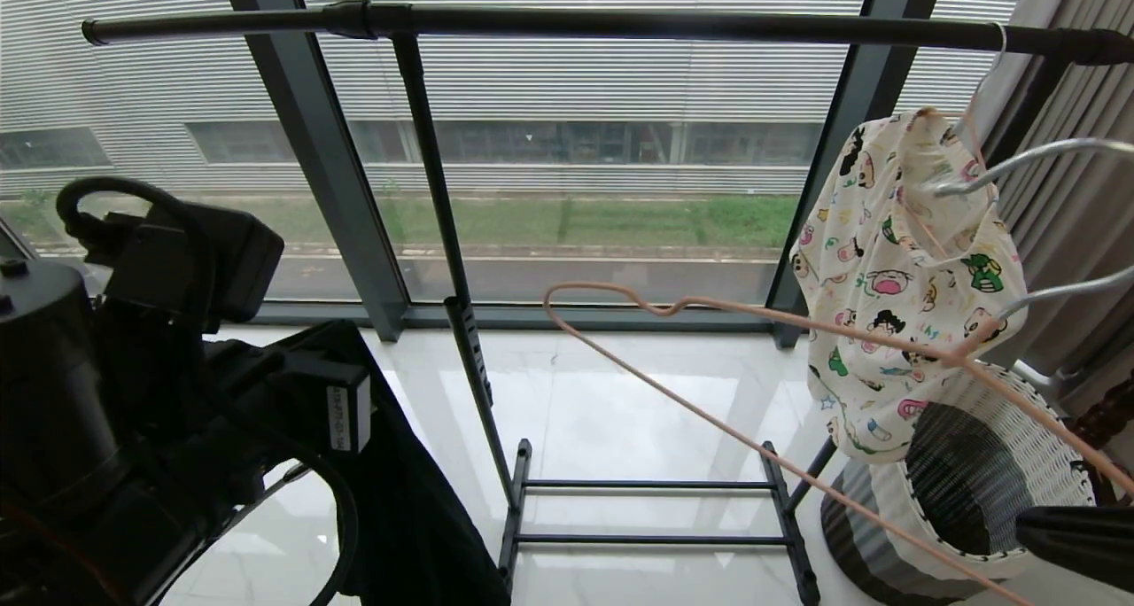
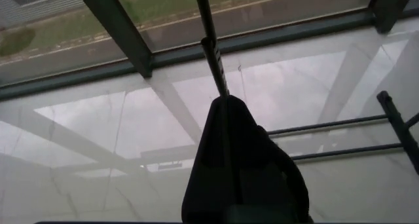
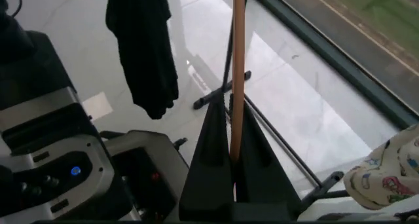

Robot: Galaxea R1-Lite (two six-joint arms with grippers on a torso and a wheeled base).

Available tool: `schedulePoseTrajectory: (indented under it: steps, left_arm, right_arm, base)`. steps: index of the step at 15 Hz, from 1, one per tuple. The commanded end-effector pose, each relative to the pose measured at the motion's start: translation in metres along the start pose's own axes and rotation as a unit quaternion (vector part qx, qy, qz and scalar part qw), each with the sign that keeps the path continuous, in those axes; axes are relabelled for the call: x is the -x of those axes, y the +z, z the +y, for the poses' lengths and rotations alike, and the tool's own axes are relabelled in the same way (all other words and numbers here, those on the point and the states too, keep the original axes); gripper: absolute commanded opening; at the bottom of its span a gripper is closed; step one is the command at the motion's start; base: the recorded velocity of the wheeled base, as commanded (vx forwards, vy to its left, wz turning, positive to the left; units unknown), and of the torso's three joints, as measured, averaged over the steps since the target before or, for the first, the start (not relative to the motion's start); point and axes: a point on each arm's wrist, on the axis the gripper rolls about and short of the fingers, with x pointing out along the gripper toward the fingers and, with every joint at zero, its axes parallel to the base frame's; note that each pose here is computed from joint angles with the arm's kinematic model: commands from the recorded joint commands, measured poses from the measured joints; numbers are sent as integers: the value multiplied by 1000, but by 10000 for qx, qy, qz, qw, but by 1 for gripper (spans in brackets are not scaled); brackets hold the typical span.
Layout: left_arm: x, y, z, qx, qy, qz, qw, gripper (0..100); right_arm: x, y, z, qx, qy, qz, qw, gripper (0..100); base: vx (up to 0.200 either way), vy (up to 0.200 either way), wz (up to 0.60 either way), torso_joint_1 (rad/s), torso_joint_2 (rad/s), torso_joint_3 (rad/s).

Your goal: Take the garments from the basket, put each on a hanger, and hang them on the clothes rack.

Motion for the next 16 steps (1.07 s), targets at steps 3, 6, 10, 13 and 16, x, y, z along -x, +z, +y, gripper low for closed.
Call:
schedulePoseTrajectory:
  steps: [3, 6, 10, 13, 16]
  left_arm:
    - [-28, 32, -21, 416, 34, -329, 9986, 0]
    - [-32, 36, -25, 444, 35, -352, 9984, 0]
    - [-31, 35, -25, 443, 28, -353, 9984, 0]
    - [-32, 34, -25, 435, 26, -336, 9985, 0]
    - [-36, 32, -29, 395, 22, -290, 9988, 0]
  right_arm:
    - [-49, 3, 13, 229, 845, 498, 9949, 0]
    - [-62, 6, 13, 228, 830, 439, 9953, 0]
    - [-71, 8, 10, 182, 607, 369, 9973, 0]
    - [-73, 15, 6, -17, 255, 106, 9996, 0]
    - [-78, 20, 7, -60, 270, -99, 9996, 0]
  base:
    - [0, 0, 0, 0, 0, 0]
    - [0, 0, 0, 0, 0, 0]
    - [0, 0, 0, 0, 0, 0]
    - [0, 0, 0, 0, 0, 0]
    - [0, 0, 0, 0, 0, 0]
